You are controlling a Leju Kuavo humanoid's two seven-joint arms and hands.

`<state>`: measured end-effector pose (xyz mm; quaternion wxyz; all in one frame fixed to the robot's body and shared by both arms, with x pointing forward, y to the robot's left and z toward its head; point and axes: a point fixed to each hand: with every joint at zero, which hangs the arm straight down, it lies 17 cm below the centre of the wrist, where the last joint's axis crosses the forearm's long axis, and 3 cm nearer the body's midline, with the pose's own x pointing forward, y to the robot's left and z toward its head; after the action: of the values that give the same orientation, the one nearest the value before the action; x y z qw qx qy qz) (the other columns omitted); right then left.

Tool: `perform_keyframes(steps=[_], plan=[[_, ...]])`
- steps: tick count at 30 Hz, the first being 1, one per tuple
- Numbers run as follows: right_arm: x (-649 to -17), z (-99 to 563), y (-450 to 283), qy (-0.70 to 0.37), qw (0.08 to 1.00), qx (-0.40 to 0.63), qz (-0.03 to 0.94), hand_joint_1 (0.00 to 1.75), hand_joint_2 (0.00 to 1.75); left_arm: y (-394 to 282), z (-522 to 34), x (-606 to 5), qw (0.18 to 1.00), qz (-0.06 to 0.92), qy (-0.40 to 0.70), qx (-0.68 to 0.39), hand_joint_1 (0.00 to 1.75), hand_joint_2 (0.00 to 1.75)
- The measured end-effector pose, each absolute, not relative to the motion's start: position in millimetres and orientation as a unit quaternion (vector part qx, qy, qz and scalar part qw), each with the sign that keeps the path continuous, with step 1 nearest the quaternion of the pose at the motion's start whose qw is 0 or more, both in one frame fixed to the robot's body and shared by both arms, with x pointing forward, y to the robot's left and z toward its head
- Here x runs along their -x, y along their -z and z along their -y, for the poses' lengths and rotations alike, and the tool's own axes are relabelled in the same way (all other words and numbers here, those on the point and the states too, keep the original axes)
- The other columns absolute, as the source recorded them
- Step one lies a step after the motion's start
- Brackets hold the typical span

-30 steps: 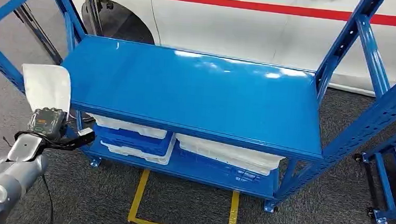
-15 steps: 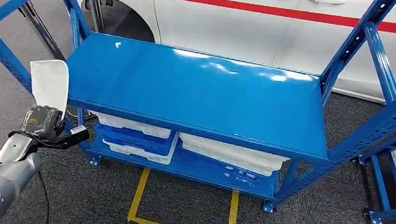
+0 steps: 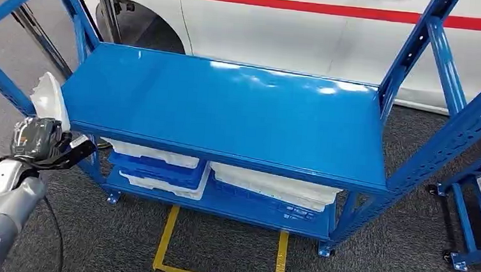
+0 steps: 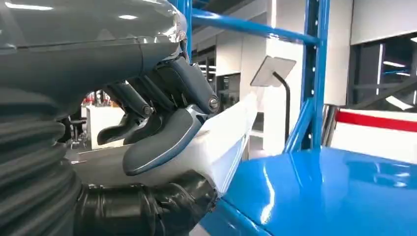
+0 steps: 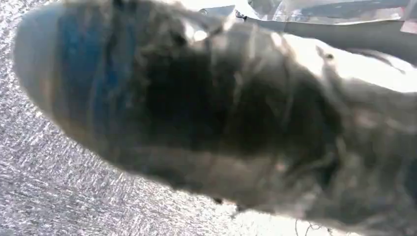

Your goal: Take the parts from the cabinet and place them on the table.

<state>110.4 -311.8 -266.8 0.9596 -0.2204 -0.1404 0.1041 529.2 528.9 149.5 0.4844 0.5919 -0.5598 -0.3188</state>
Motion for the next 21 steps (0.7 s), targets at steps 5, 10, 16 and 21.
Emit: perform_keyframes(steps=[5,10,16,21], plan=[[-110.8,310.8,266.8,-0.104,0.960,0.219,0.141,0.00,0.00,-170.5,-536.8,-531.7,0.481,0.581,0.283,-0.592,1.75,1.75],[-109.8,310.3,267.1,-0.106,0.960,0.218,0.141,0.00,0.00,-242.3,-561.9,-546.8,0.471,0.626,0.206,-0.586,1.75,1.75],[-111.2,309.1,266.9,-0.109,0.959,0.216,0.145,0.00,0.00,-321.0,-561.8,-559.9,0.430,0.664,0.158,-0.591,1.75,1.75],[-112.5,307.2,266.6,-0.111,0.959,0.216,0.147,0.00,0.00,-356.1,-558.3,-560.3,0.406,0.684,0.124,-0.593,1.75,1.75]])
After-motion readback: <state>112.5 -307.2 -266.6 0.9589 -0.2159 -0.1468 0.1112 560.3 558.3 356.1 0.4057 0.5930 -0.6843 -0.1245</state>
